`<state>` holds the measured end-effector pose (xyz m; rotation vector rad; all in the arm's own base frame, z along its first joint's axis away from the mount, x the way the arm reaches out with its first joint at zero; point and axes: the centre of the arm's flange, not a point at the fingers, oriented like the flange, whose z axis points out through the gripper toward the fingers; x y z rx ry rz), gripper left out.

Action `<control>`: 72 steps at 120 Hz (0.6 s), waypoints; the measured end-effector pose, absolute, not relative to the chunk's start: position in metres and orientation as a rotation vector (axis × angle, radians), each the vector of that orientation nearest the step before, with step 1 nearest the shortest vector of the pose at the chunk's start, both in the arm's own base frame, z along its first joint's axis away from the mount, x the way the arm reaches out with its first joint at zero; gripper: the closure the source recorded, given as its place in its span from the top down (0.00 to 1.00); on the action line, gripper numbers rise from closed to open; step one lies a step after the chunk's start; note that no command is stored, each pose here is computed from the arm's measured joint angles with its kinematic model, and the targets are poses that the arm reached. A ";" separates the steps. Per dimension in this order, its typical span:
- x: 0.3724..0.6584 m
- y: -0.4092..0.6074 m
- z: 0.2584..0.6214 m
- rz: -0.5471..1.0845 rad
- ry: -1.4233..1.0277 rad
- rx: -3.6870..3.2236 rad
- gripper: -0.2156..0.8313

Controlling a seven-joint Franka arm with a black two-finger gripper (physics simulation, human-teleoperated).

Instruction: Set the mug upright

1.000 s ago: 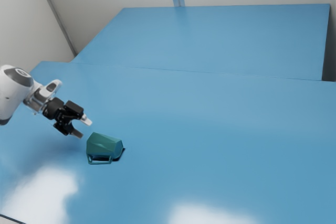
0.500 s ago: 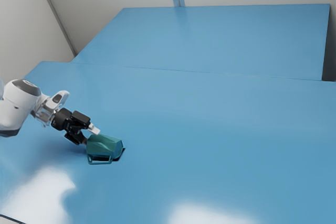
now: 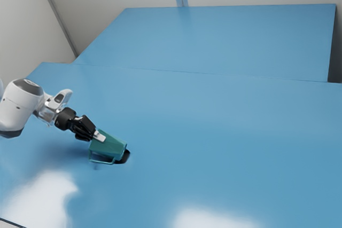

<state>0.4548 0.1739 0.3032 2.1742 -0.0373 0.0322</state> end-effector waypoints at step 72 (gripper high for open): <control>0.486 0.161 0.419 0.049 -0.301 2.452 0.05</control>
